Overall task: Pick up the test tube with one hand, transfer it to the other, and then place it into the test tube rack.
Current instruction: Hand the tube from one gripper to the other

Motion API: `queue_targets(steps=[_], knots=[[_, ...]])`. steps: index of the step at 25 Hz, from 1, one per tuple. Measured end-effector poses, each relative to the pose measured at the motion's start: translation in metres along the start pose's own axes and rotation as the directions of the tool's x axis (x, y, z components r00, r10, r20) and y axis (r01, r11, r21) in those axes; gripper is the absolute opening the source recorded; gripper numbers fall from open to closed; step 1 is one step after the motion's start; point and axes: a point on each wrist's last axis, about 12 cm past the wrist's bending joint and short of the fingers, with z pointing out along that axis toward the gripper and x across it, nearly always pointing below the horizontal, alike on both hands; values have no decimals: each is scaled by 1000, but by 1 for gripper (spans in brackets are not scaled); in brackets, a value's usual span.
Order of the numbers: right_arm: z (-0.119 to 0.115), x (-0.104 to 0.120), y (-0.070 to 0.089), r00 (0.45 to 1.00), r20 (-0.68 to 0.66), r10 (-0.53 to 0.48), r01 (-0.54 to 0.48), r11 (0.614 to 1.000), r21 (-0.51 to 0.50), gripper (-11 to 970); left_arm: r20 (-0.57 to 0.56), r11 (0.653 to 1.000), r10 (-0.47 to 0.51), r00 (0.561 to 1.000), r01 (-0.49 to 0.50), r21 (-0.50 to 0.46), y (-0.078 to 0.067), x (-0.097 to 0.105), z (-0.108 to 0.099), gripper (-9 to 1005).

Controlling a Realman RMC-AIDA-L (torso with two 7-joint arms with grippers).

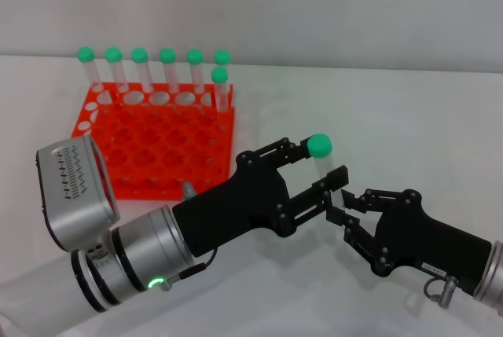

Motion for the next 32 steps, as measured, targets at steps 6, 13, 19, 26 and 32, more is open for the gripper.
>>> queue_targets(steps=[6,13,19,26,32], knots=[[0,0,0,1000,-1,-13,13,1000,-2,224,-6,1000,-1,1000,1,-15,2,1,1,487],[0,1,1,1000,-4,-27,27,1000,-5,227,-11,1000,2,1000,-3,-21,2,0,5,247],[0,2,1,1000,-8,-26,26,1000,-5,229,-14,1000,1,1000,-2,-24,3,0,6,218],[-2,2,2,999,-9,-35,35,999,-14,232,-6,1000,5,1000,-5,-23,2,-1,7,217],[-4,3,4,1000,-9,-22,22,1000,-16,234,0,1000,6,1000,-6,-29,3,-2,7,215]])
